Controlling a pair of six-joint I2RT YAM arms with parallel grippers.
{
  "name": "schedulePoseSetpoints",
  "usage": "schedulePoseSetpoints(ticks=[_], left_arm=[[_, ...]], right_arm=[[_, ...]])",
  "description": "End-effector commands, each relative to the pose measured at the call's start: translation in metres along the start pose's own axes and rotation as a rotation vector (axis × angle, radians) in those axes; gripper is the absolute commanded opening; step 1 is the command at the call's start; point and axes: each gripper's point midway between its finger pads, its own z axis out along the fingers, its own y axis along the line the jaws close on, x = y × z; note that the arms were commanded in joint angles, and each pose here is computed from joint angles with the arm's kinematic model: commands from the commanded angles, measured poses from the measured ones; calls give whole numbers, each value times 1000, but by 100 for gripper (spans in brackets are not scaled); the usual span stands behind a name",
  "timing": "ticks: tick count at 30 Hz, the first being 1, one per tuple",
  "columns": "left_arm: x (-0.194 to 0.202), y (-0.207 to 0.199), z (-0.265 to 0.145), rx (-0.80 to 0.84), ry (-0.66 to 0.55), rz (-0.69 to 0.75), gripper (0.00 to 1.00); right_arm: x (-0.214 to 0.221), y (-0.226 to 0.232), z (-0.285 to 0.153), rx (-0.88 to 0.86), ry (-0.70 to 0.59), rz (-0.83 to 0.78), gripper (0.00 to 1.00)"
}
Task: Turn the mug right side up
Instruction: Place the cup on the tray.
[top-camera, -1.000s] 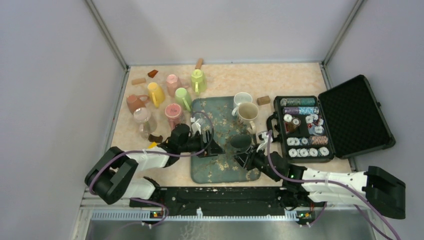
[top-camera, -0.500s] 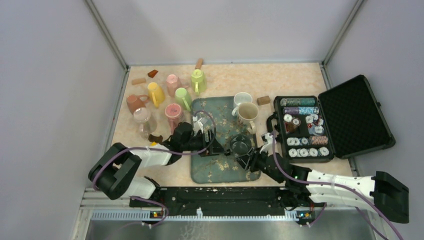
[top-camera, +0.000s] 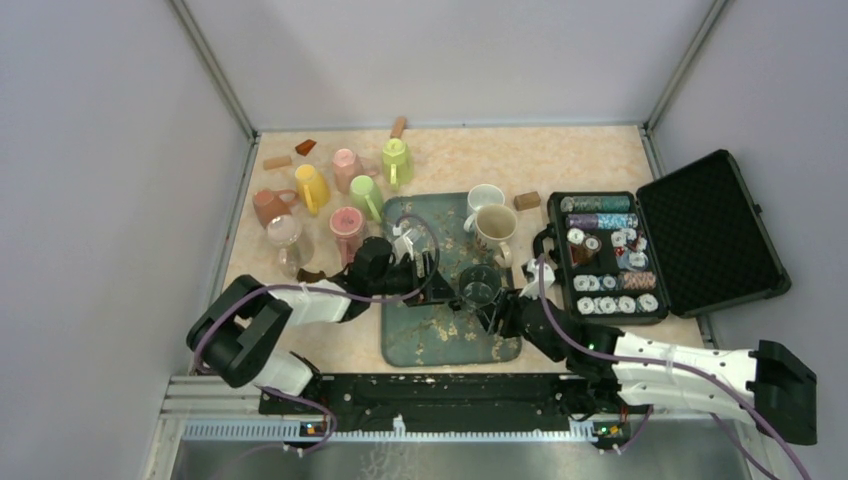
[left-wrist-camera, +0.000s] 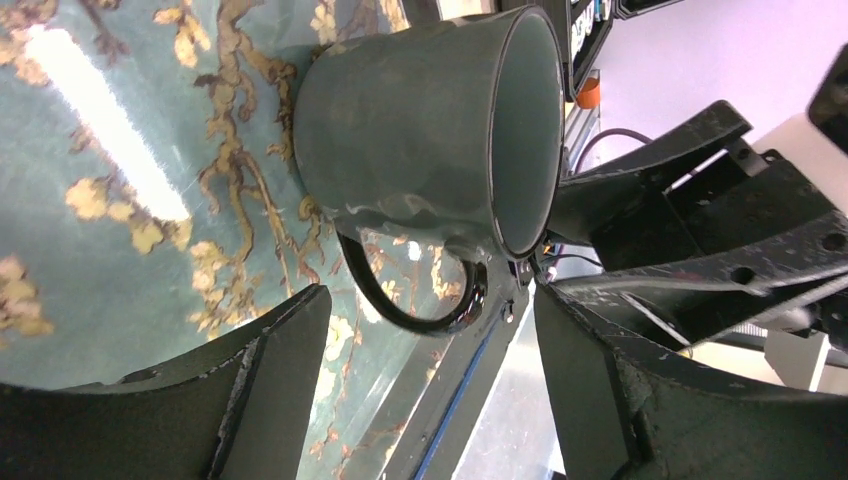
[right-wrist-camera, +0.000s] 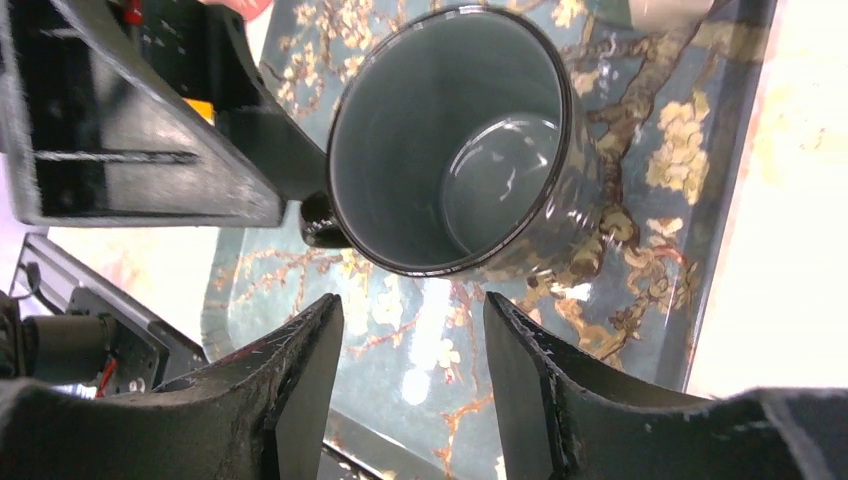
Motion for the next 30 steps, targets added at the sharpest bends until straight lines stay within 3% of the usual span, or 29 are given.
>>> schedulePoseSetpoints(ticks=[1, 15, 30], left_arm=[[-15, -25, 13, 76, -18, 71, 81], [-12, -54, 55, 196, 5, 47, 82], [-16, -51, 61, 176, -18, 75, 84]], right_arm=[[-31, 10, -12, 30, -54, -18, 55], [-123, 38, -64, 54, -195, -62, 74], [-139, 62, -61, 40, -190, -97, 80]])
